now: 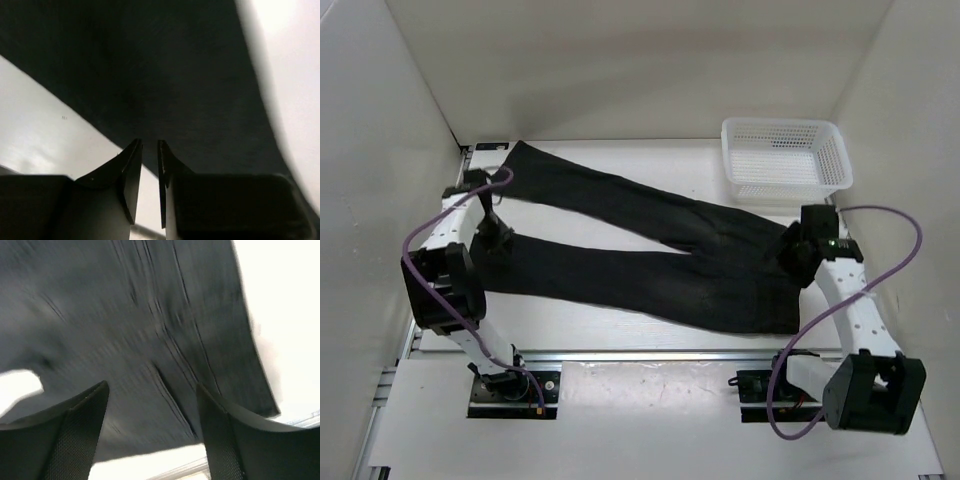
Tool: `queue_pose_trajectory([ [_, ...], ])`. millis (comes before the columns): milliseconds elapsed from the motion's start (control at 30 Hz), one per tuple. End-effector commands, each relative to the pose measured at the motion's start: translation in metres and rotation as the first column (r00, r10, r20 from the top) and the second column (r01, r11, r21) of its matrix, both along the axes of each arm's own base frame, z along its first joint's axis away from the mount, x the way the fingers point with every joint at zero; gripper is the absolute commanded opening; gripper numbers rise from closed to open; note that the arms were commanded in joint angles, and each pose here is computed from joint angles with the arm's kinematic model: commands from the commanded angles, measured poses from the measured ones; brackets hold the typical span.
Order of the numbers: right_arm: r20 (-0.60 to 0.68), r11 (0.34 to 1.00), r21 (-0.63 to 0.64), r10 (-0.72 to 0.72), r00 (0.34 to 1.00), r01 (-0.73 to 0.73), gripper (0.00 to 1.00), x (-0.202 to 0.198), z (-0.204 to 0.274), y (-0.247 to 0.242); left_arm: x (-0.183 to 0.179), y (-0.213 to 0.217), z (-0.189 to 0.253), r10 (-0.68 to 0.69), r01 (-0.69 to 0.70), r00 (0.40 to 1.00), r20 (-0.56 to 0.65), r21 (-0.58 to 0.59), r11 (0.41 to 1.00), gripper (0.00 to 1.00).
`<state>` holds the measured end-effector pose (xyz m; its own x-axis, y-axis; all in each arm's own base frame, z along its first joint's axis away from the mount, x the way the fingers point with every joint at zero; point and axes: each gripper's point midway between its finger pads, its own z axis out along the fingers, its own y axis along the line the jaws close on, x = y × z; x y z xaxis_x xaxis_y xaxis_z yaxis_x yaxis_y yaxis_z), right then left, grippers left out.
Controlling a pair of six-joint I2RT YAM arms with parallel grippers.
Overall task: Fold and stack the trousers
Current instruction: Flatten the trousers out
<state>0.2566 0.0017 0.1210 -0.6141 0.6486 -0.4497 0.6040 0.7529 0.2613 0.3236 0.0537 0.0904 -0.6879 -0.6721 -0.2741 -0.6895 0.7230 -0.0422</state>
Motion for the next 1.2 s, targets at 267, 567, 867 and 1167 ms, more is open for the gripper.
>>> queue_pose_trajectory([
  [267, -0.184, 0.980, 0.197, 0.035, 0.982, 0.002, 0.27, -0.049, -0.069, 0.038, 0.014, -0.009, -0.078, -0.011, 0.001, 0.991, -0.136, -0.071, 0.997, 0.21],
  [567, -0.333, 0.987, 0.124, -0.051, 0.942, 0.097, 0.32, -0.013, -0.108, 0.025, 0.091, -0.021, -0.065, -0.133, 0.123, 0.986, -0.105, -0.102, 0.987, 0.20],
  [867, -0.159, 0.996, 0.017, -0.081, 0.984, 0.085, 0.37, 0.022, -0.041, 0.003, 0.081, 0.018, 0.011, -0.078, 0.078, 0.997, 0.010, -0.013, 0.997, 0.32],
  [1167, -0.066, 0.995, 0.090, 0.047, 0.997, -0.041, 0.57, -0.015, -0.005, 0.021, 0.050, 0.070, -0.028, 0.088, -0.083, 0.996, 0.023, -0.150, 0.985, 0.80],
])
